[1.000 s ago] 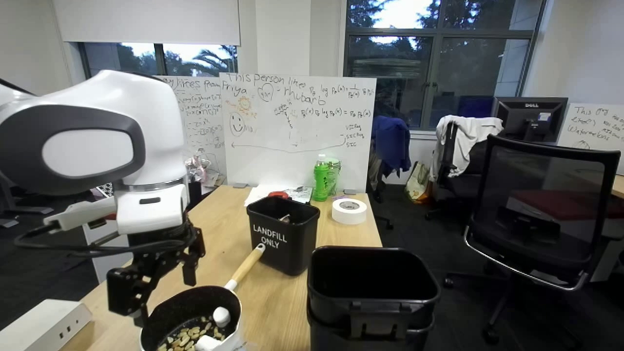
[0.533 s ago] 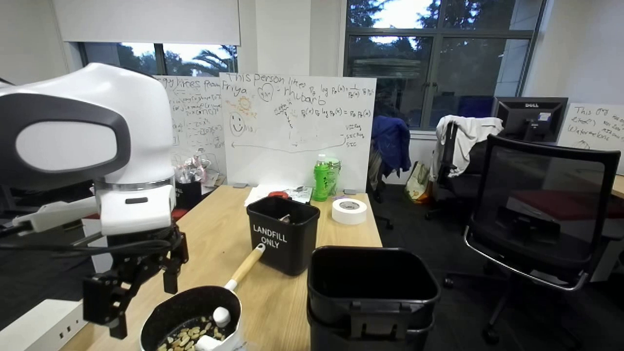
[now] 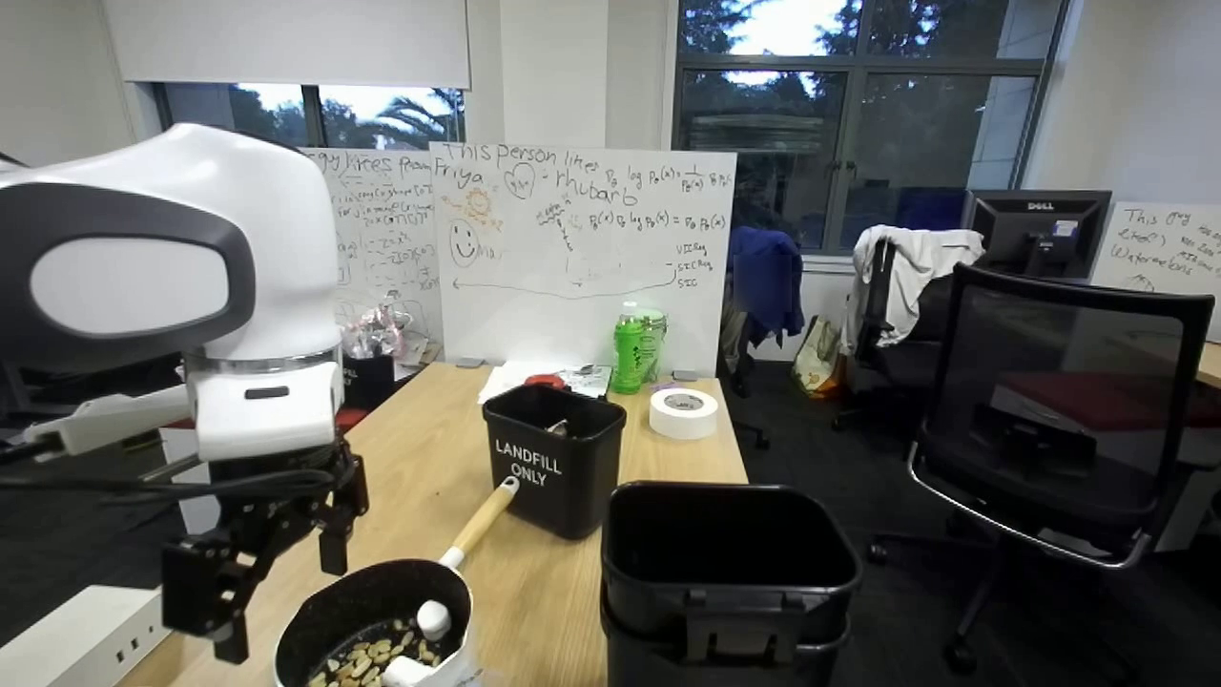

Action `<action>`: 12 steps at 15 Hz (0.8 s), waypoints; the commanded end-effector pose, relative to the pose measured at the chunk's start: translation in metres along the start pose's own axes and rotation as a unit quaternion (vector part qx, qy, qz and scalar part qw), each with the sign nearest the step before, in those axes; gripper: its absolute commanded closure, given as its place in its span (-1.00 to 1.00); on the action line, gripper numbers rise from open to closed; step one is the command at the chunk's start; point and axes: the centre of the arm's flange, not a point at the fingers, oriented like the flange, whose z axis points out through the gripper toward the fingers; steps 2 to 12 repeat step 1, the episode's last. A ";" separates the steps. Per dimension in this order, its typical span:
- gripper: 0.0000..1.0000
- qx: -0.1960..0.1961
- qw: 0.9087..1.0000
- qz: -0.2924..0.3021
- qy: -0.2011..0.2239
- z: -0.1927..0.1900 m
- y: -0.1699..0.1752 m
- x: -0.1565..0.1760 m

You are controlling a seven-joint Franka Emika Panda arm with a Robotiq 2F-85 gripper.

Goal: Take three marshmallows from the bowl and put it in the pot

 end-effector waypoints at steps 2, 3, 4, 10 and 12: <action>-1.00 0.000 1.000 0.000 0.000 0.000 0.000 0.000; -1.00 0.000 1.000 0.000 0.000 0.000 0.000 0.000; -1.00 0.000 1.000 0.000 0.000 0.000 0.000 0.000; -1.00 0.000 1.000 0.000 0.000 0.000 0.000 0.000; -1.00 0.000 1.000 0.000 0.000 0.000 0.000 0.000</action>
